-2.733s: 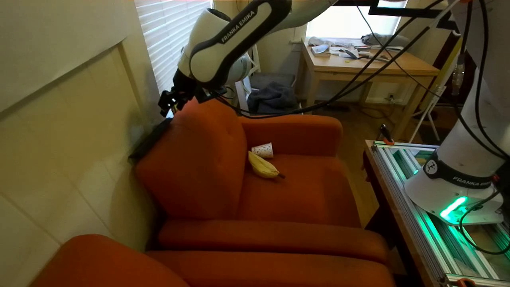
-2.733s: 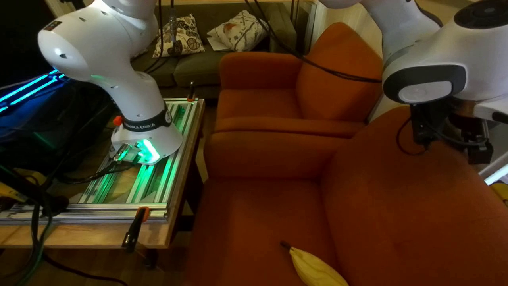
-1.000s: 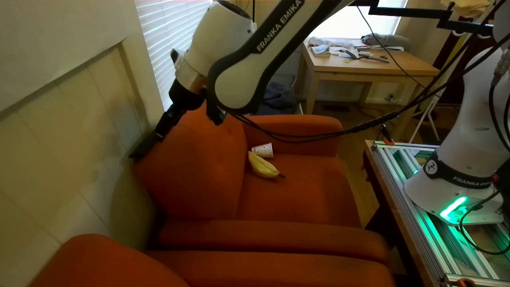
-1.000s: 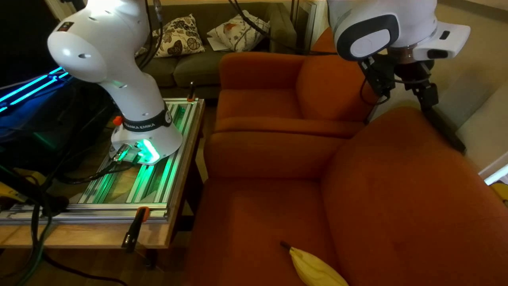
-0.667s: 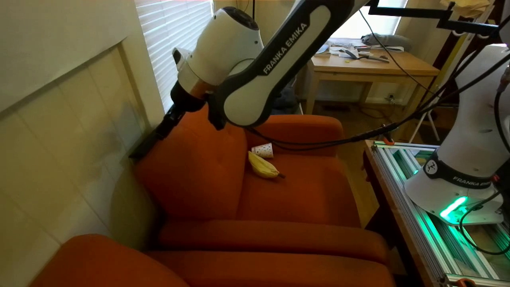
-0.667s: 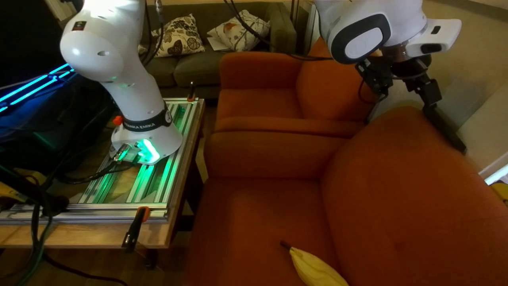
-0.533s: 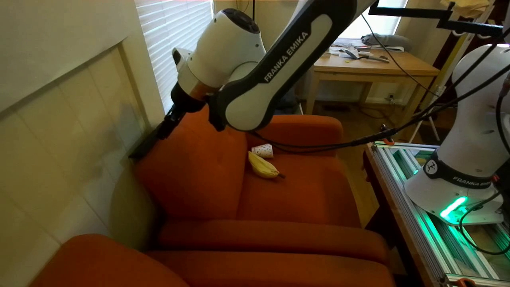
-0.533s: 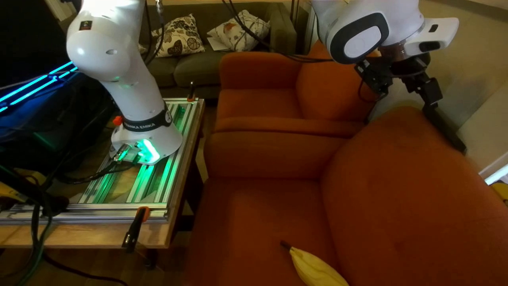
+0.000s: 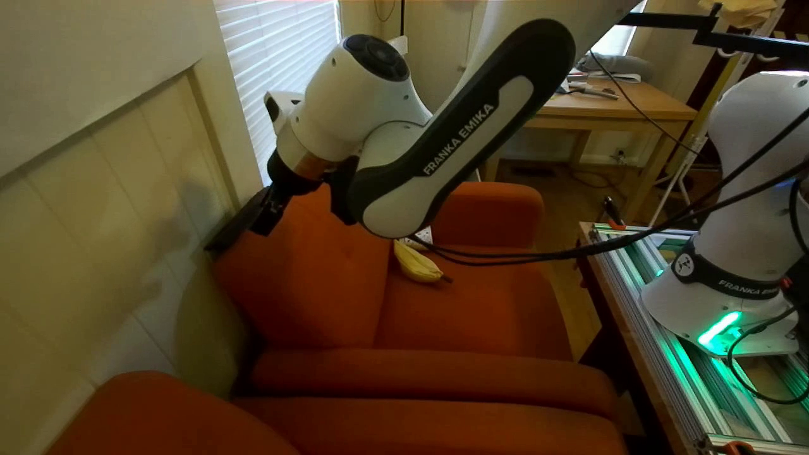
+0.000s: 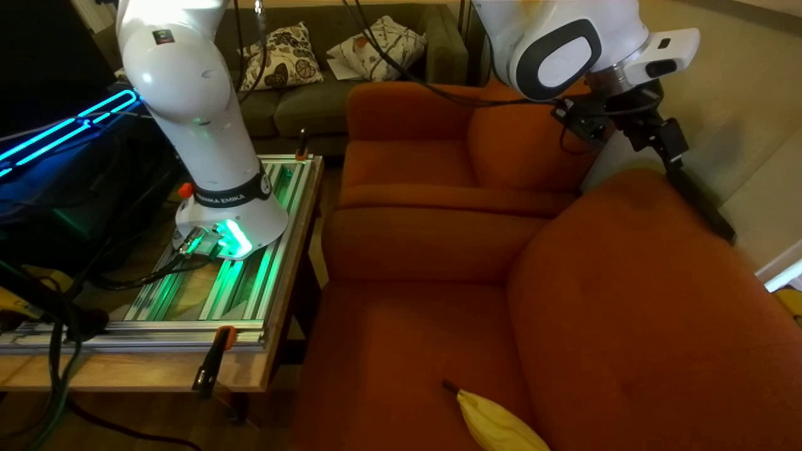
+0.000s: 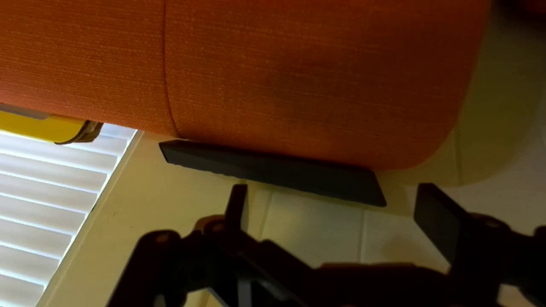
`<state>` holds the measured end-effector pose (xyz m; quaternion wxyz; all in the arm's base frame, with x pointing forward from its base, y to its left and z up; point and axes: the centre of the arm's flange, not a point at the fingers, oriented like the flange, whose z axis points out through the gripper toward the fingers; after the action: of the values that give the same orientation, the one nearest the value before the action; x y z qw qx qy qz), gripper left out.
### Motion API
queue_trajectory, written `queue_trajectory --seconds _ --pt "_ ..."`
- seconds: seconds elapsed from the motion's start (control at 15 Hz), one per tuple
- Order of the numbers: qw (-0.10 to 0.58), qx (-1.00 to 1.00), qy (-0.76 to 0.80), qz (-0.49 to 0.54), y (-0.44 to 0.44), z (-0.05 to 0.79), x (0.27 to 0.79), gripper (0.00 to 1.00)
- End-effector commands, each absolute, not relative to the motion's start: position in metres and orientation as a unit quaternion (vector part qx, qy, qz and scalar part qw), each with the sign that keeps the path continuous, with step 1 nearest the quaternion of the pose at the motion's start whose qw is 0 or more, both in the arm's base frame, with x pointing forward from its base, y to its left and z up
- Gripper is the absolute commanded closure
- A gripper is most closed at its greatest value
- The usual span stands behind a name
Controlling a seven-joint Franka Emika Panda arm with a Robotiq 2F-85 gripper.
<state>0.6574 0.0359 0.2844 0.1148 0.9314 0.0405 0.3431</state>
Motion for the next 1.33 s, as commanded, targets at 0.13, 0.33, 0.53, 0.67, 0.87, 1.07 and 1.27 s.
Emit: queue_trajectory --seconds 0.13,0.33,0.53,0.67,0.87,1.07,1.27 --pt "0.150 0.927 0.049 0.341 0.054 0.272 0.655 0.00" --pt "0.165 0.922 0.058 0.344 0.061 0.269 0.656 0.00" --pt "0.178 0.918 0.065 0.349 0.066 0.263 0.658 0.00" --pt "0.185 0.916 0.066 0.351 0.069 0.259 0.660 0.00" --pt "0.194 0.910 0.061 0.360 0.073 0.253 0.666 0.00" --pt "0.201 0.906 0.057 0.369 0.077 0.247 0.672 0.00" --pt "0.207 0.901 0.054 0.378 0.078 0.241 0.680 0.00"
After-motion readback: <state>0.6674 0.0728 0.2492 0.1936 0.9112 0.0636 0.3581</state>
